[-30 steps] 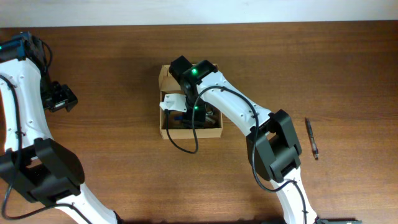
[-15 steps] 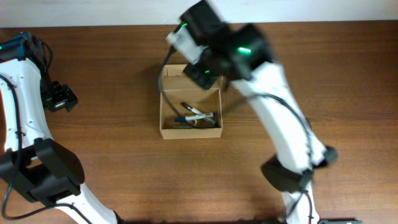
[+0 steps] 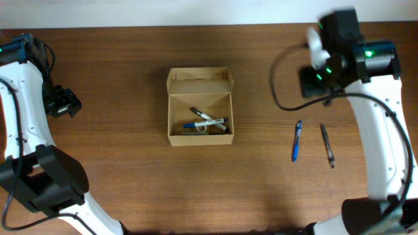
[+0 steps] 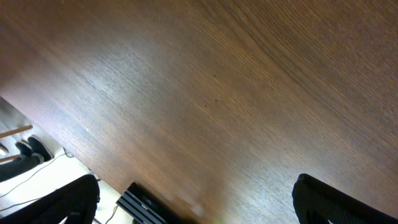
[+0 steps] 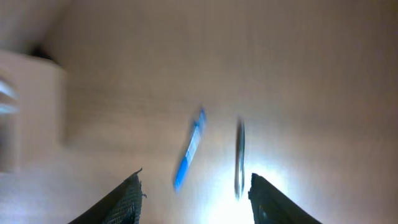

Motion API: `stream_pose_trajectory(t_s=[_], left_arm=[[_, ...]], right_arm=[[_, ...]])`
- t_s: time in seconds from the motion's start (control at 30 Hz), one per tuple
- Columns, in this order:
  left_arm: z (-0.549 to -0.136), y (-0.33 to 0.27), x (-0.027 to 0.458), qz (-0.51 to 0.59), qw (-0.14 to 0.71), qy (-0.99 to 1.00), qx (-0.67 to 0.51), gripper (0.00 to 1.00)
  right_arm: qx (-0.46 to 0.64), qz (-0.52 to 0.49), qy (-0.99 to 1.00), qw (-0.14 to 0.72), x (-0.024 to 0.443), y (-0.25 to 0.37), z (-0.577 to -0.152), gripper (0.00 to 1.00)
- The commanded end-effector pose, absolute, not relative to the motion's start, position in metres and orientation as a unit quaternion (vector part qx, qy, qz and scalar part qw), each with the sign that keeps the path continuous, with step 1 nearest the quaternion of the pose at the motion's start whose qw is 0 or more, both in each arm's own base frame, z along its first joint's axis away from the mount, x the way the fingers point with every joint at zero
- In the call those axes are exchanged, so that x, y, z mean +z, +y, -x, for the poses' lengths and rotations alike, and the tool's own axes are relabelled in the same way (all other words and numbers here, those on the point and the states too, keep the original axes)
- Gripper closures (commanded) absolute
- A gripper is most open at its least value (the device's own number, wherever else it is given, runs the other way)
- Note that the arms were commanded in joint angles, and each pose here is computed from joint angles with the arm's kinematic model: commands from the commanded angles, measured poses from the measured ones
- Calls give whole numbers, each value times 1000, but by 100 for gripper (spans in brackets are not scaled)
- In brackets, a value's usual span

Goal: Pack container
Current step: 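Lower the right gripper and grasp the blue pen on the table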

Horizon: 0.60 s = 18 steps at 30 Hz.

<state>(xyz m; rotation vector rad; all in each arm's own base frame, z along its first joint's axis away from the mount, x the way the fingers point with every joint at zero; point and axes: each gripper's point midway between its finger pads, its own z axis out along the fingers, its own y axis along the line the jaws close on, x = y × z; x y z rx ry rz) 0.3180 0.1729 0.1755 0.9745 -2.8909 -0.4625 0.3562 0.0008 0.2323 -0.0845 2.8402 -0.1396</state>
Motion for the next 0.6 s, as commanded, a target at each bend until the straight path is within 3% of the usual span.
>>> stream_pose_trajectory(t_s=[0.0, 0.2, 0.4, 0.57], left_arm=[[-317, 176, 173, -313, 34, -937, -151, 0], [-317, 176, 173, -313, 34, -937, -151, 0], [-317, 176, 173, -313, 34, -937, -151, 0], [-317, 175, 173, -313, 34, -937, -151, 0]], right_arm=[[18, -42, 997, 66, 165, -9, -331, 45], [80, -105, 991, 20, 72, -3, -310, 49], [48, -143, 989, 6, 38, -8, -293, 57], [35, -152, 988, 18, 22, -13, -291, 57]])
